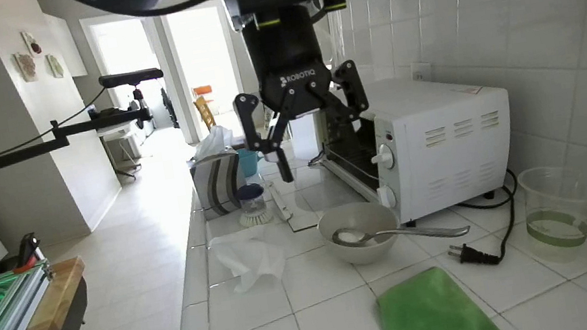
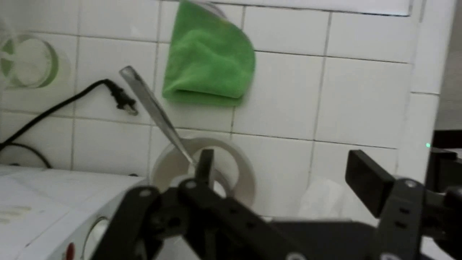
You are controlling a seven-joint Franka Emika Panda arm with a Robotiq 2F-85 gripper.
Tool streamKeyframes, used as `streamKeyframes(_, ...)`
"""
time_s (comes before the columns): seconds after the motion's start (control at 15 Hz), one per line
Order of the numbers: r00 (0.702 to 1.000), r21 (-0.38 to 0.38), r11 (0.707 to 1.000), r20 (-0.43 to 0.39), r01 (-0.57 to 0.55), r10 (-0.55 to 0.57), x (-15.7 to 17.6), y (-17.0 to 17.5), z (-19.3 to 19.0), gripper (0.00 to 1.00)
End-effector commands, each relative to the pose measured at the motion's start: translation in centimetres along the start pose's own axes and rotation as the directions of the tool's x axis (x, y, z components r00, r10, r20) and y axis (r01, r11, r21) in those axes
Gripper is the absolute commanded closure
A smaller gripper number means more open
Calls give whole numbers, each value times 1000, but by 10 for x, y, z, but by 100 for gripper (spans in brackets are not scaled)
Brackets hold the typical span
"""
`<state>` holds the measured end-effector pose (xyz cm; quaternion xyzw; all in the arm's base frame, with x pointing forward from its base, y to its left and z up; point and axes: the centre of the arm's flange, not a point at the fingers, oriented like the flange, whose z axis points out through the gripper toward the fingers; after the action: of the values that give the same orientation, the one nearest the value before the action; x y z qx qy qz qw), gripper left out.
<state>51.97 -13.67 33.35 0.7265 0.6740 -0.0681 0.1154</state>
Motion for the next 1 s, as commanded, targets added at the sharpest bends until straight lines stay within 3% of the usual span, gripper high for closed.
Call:
streamKeyframes(0.0, 990, 150, 979, -6, -137, 140, -1, -26, -20, 0)
streamKeyframes(0.13, 984, 174, 973, -63, -152, 166, 7, -34, -27, 0)
streamKeyframes(0.2, 992, 149, 982, -42, -116, 123, 4, -21, -21, 0)
streamKeyframes(0.53, 988, 165, 977, -49, -137, 147, 7, -26, -24, 0)
streamKeyframes(0.67, 960, 165, 945, 47, -281, 277, 17, -20, -26, 0)
streamKeyframes(0.93, 894, 139, 884, 108, -447, 435, 50, -14, -37, 0)
